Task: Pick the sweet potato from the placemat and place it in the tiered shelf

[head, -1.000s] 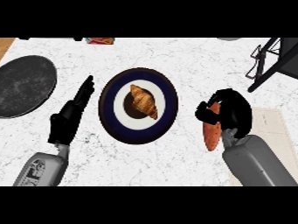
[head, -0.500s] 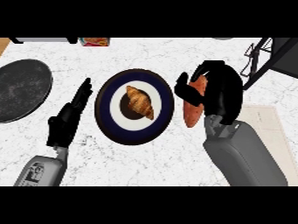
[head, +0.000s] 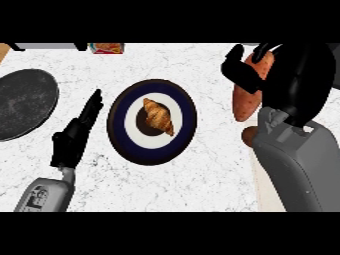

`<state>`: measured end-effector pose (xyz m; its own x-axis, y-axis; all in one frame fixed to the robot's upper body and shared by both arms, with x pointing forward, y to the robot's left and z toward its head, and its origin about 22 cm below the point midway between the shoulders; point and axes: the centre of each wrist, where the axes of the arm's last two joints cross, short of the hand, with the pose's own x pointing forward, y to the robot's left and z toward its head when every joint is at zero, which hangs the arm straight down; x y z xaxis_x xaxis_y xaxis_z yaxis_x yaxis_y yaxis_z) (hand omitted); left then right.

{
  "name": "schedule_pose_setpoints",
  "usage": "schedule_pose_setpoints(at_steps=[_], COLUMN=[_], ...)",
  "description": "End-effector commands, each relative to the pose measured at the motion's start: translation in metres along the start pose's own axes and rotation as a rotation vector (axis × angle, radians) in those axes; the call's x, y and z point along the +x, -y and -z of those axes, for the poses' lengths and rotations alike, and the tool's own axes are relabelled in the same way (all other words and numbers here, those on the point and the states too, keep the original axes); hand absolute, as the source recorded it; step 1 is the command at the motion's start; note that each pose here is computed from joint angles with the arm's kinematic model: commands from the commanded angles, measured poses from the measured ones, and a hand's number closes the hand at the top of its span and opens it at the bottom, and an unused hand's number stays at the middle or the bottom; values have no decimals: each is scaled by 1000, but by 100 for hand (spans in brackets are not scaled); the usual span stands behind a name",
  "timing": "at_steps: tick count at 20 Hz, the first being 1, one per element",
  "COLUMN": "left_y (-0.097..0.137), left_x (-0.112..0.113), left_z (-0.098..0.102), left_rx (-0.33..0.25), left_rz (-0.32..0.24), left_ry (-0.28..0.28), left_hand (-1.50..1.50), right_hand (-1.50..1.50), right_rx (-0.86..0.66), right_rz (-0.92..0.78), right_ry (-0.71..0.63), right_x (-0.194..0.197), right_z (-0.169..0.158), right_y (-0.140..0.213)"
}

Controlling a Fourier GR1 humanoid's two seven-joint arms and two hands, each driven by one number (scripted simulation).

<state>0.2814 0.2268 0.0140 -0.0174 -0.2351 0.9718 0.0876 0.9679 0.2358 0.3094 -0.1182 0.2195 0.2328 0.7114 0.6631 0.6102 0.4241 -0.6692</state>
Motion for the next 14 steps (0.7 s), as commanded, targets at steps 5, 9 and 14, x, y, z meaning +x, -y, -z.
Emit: schedule_pose_setpoints(at_steps=[5, 9, 14], left_y=[4, -5, -4], left_x=[9, 2, -19], left_z=[4, 1, 0], left_rx=[-3, 3, 4], left_rz=[-9, -8, -9], left_ry=[27, 3, 1], left_hand=[0, 0, 0], right_hand=[150, 150, 150], right_rx=[-200, -216, -273], right_rz=[-96, -100, -117], right_ry=[-157, -145, -148], right_x=[26, 23, 14], right_z=[49, 56, 82], right_y=[47, 80, 101])
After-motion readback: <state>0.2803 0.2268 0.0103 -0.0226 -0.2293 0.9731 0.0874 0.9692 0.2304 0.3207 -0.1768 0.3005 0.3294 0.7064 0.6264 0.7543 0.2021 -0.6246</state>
